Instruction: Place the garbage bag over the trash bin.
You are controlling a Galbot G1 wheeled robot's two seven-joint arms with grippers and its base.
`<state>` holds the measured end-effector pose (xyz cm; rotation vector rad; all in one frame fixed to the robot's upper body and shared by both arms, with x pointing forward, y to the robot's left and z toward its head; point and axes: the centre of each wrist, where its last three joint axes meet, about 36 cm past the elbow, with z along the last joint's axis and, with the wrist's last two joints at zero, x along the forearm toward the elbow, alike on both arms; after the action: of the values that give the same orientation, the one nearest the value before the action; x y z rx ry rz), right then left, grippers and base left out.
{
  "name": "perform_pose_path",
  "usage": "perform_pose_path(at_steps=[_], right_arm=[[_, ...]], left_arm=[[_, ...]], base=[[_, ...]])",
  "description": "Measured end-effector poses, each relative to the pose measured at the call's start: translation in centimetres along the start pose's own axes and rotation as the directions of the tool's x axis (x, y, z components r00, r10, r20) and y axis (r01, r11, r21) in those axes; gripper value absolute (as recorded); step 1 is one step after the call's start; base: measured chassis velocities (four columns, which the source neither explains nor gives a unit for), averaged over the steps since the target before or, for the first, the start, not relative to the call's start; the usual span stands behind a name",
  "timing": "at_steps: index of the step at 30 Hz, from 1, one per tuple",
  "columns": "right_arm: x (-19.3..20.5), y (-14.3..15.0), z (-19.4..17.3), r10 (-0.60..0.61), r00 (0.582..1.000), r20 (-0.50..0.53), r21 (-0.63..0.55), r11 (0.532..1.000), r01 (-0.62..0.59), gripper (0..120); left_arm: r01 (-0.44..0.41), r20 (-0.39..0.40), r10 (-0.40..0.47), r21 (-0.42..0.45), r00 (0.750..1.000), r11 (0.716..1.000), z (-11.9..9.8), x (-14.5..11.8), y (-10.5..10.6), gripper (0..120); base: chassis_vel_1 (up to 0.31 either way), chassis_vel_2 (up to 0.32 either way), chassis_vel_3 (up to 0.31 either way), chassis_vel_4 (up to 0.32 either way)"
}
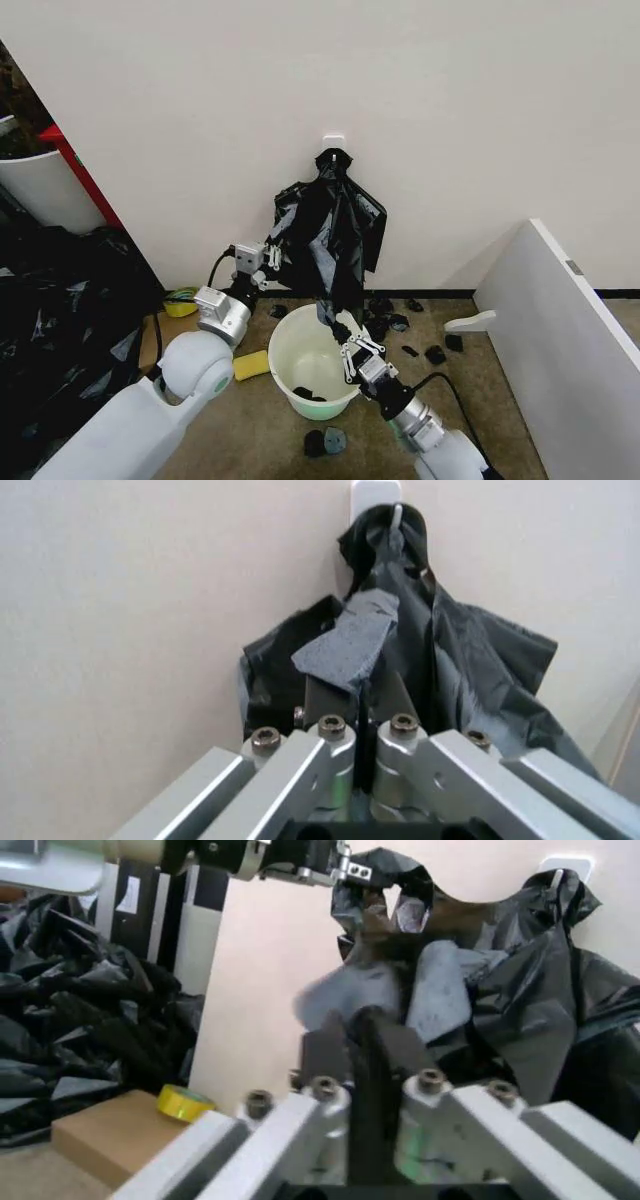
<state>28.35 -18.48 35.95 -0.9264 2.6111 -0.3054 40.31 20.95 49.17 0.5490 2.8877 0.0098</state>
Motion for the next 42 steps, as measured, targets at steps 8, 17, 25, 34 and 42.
perform_pose_path(at_steps=[8,17,25,34,42], right_arm=[[2.5,-0.6,-2.0,0.006,0.999,-0.048,0.007,1.0,-0.006,36],[-3.2,-2.8,-6.7,0.196,0.966,-0.168,-0.147,0.964,-0.222,66],[-11.9,-3.9,-6.7,0.14,0.969,-0.205,-0.178,0.968,-0.178,94],[-16.9,-2.3,-5.7,0.149,0.943,-0.299,-0.183,0.96,-0.21,98],[-19.2,-2.4,-5.4,0.235,0.932,-0.277,-0.12,0.954,-0.277,69]], left_arm=[[0.012,0.0,-0.012,0.001,1.0,1.0,0.0,0.3,0.4,0],[0.017,-0.009,-0.017,-0.009,1.0,1.0,0.1,0.9,0.9,0],[0.035,-0.025,-0.035,-0.017,0.999,0.999,0.6,1.7,1.1,0],[0.045,-0.022,-0.046,-0.023,0.999,0.999,0.4,2.3,1.4,0],[0.057,-0.018,-0.058,-0.03,0.998,0.998,0.1,2.7,1.9,0]], base=[[0.0,0.0,0.0,0.0],[0.0,0.0,0.0,0.0],[0.0,0.0,0.0,0.0],[0.0,0.0,0.0,0.0],[0.0,0.0,0.0,0.0]])
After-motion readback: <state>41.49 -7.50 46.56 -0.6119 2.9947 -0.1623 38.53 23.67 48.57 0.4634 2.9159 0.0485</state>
